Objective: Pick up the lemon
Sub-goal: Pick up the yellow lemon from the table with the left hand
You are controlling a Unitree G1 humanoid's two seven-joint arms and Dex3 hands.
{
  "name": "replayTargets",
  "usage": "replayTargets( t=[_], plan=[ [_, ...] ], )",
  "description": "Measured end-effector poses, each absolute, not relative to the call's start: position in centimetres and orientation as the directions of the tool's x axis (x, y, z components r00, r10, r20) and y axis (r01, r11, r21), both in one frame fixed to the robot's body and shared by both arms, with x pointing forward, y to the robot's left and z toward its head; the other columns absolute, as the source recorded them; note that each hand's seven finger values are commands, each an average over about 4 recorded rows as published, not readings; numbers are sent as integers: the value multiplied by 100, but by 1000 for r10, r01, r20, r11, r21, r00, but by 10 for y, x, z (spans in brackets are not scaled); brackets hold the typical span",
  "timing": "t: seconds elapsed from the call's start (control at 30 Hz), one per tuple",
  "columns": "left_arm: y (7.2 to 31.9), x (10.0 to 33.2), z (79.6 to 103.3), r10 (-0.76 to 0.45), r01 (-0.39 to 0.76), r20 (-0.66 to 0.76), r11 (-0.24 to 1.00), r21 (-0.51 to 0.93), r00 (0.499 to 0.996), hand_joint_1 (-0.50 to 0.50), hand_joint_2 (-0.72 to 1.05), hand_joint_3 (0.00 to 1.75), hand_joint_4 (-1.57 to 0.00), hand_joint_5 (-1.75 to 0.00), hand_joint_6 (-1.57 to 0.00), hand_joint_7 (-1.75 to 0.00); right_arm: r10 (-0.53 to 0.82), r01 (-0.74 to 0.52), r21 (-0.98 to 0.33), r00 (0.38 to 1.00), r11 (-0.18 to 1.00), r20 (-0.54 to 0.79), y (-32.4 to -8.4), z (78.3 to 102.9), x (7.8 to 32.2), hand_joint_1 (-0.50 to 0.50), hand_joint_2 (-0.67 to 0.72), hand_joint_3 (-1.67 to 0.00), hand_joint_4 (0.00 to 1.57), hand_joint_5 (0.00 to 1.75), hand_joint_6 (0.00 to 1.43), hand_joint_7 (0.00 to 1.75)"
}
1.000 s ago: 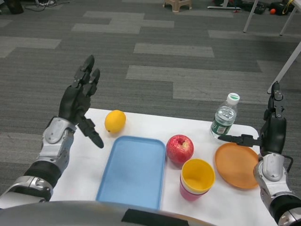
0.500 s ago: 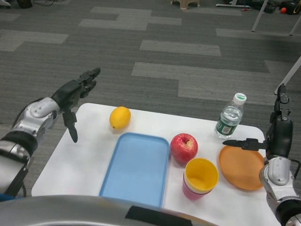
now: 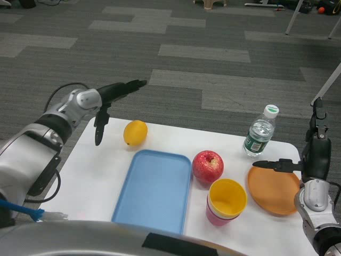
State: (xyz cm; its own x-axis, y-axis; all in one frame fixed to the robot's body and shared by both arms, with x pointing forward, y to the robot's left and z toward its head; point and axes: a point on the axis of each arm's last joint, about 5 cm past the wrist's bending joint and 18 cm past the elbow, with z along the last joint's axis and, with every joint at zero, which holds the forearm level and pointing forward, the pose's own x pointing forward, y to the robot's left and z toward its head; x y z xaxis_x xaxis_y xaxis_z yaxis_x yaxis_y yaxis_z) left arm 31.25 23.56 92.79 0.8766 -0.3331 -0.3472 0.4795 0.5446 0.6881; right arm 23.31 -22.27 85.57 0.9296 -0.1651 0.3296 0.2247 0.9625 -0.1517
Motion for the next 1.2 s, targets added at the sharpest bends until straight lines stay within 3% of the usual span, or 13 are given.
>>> replayTargets(
  t=[0.2,0.43,0.67,1.2],
  plan=[
    [214,324,929,-336,526,-411,426,736,847,-50,-72,7,0,0,0,0,-171,229,-149,930,962,327,-222,855,233,-42,12,-8,1,0,0,0],
    [209,324,921,-288,570,-494,349,744,820,-50,-72,9,0,0,0,0,-175,233,-152,931,960,322,-222,854,233,-42,9,-8,3,0,0,0],
    [192,322,909,-287,640,-585,159,752,759,-50,-72,9,0,0,0,0,-176,234,-153,931,960,319,-222,854,233,-42,9,-8,1,0,0,0],
    [178,314,888,-266,694,-654,92,714,708,-50,-72,7,0,0,0,0,-175,231,-149,932,961,317,-220,853,233,-42,11,-8,1,0,0,0]
  ],
)
